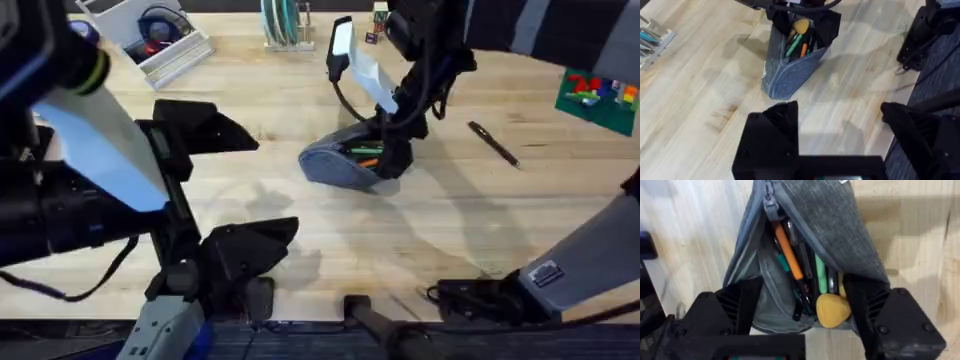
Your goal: Unzip the bag, pick up the pens from the table one at a time and place them inside, then zip the bag closed.
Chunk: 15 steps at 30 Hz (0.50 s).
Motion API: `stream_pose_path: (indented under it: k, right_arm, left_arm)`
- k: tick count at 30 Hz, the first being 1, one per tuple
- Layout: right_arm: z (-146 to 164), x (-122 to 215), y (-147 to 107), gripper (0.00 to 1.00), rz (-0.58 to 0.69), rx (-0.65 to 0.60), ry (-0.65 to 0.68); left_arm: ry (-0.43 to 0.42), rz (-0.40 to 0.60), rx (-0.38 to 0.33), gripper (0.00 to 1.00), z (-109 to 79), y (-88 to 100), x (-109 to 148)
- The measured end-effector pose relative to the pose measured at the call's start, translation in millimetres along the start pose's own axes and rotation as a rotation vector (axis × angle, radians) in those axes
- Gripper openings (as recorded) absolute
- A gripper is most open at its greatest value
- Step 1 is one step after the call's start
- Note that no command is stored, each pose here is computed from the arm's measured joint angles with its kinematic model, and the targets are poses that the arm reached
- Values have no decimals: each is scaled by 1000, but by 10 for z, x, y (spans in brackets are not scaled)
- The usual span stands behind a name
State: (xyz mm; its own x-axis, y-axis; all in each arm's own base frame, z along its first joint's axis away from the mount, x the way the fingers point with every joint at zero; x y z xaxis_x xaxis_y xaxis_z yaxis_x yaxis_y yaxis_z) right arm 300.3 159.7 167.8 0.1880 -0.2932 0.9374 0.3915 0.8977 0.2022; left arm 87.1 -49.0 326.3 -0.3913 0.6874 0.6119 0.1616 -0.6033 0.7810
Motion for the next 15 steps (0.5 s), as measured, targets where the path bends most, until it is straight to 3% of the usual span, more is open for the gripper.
stream_pose_path:
  k: [9, 15]
  right_arm:
    - [16, 34, 15, 996, 22, -45, -31]
    - [6, 244, 71, 998, 29, -83, -96]
  left_arm:
    - [0, 0, 0, 995, 0, 0, 0]
    - [0, 0, 0, 995, 0, 0, 0]
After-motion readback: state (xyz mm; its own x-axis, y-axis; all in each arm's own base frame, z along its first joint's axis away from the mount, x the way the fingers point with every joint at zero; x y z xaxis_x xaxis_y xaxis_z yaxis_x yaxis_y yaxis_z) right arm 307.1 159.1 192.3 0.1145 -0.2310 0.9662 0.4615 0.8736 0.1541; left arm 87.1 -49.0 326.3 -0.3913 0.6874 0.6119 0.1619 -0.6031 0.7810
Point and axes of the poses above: each hand's point on the last joint's axis, 136 mm out from that joint toward the fingers, its own x axis back along the fingers, its own z axis along the line the jaws close on, y = z × x, the point moved 10 cm from there along x, back along the fingers, and after that the axes turned 11 degrees about -x, right-handed, at the moved point
